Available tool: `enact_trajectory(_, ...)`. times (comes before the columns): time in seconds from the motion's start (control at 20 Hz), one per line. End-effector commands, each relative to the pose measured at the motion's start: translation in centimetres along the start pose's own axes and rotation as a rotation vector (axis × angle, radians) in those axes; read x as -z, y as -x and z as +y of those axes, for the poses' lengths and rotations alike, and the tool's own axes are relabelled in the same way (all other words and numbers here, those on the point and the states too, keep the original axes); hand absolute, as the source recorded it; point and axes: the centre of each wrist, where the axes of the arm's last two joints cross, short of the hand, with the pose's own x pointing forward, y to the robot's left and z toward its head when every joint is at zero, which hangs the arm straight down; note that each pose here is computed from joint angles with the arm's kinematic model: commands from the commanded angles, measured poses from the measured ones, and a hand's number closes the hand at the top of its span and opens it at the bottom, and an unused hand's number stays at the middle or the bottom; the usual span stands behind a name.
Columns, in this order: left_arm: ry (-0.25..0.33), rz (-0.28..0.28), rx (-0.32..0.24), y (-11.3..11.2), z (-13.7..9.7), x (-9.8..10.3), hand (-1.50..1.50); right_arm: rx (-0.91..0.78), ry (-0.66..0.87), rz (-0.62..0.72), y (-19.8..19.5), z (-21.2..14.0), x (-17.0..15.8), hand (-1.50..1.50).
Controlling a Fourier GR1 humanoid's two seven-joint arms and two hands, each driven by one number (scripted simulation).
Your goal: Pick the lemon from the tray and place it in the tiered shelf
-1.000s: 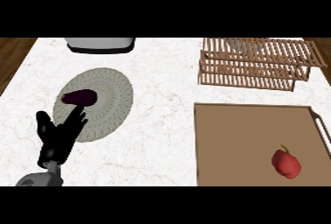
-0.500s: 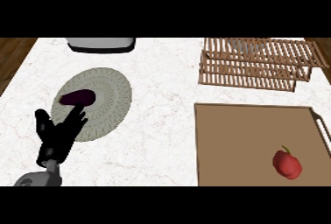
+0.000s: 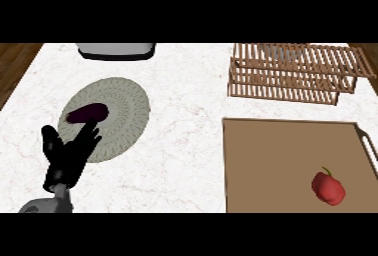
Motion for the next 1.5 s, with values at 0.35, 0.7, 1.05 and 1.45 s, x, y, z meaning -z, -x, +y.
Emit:
enact_trajectory(0.35, -0.008, 0.019, -0.004, 1.0, -0.1, 1.1, 0.0, -0.081, -0.05, -0.027, 0.7, 0.8, 0.6, 1.5)
enact_trajectory(0.7, -0.015, 0.019, 0.004, 2.7, 0.0, -0.5, 0.0, 0.285, 0.104, 0.09, 0.2, -0.7, 1.0, -1.5)
enact_trajectory(1.05, 0.017, -0.009, 0.011, -0.7, 0.6, 0.6, 0.0, 0.599, 0.158, 0.101, -0.1, -3.3, 1.4, -1.5)
enact_trajectory(1.45, -0.001, 0.004, -0.012, -0.4, 0.6, 0.0, 0.0, 0.643, 0.402, 0.17, 2.6, -7.6, 0.5, -1.5)
